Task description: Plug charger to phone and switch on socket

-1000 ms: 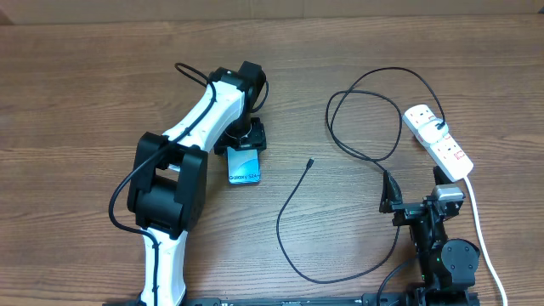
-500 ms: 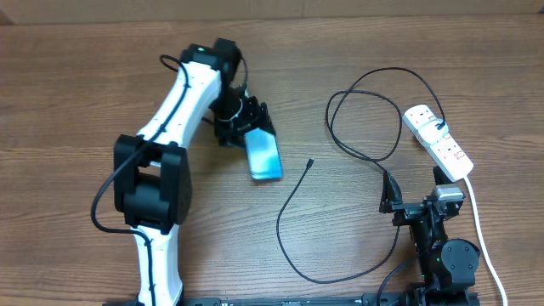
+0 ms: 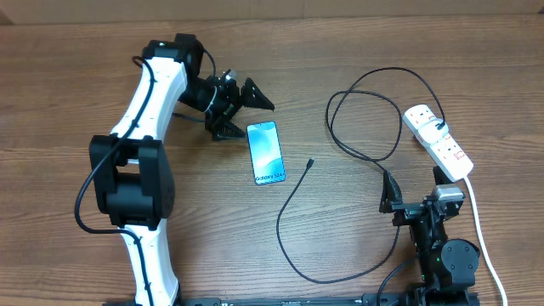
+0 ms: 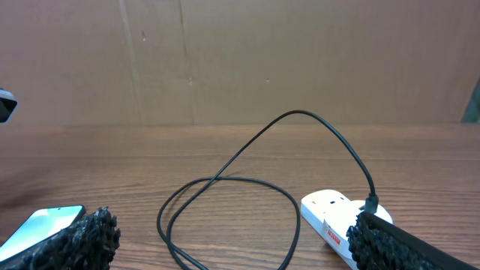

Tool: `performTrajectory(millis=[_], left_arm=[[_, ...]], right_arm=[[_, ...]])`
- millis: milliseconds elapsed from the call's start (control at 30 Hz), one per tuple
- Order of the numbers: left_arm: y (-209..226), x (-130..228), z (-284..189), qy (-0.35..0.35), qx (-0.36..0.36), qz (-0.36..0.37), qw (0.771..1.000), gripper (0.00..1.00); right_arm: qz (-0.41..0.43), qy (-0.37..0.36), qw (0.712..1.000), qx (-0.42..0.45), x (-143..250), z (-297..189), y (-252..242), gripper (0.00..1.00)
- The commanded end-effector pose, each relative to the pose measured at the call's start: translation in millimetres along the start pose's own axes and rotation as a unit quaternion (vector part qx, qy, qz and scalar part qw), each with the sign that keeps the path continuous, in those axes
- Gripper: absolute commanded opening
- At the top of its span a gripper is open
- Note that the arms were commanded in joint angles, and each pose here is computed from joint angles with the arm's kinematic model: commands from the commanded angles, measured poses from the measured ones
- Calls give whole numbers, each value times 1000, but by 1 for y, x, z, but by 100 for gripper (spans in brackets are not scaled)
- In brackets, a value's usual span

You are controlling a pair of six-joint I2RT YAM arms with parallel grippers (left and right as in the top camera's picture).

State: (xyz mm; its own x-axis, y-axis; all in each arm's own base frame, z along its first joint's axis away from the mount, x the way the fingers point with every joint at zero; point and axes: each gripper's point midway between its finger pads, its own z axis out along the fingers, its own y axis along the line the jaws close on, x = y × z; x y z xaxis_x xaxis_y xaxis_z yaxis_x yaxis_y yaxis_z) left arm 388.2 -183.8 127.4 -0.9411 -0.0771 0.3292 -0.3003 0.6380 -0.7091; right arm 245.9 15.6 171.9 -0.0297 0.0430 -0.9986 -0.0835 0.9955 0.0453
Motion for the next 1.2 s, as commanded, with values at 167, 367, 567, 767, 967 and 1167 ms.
performTrajectory(millis=[167, 367, 567, 767, 967, 1167], left_arm=[[49, -38, 18, -167, -334, 15, 928, 99], [42, -37, 33, -254, -424, 13, 869, 100], [50, -35, 56, -246, -428, -6, 870, 100], [65, -37, 76, -210, -420, -23, 882, 100], [71, -40, 91, -165, -401, 7, 901, 100], [72, -41, 91, -149, -399, 28, 904, 100]], right_arm=[[-2, -3, 1000, 4, 1, 0, -2, 100], [-2, -3, 1000, 4, 1, 0, -2, 100], [-2, -3, 1000, 4, 1, 0, -2, 100], [-2, -3, 1000, 4, 1, 0, -2, 100], [-2, -3, 1000, 4, 1, 0, -2, 100], [-2, -3, 1000, 4, 1, 0, -2, 100]])
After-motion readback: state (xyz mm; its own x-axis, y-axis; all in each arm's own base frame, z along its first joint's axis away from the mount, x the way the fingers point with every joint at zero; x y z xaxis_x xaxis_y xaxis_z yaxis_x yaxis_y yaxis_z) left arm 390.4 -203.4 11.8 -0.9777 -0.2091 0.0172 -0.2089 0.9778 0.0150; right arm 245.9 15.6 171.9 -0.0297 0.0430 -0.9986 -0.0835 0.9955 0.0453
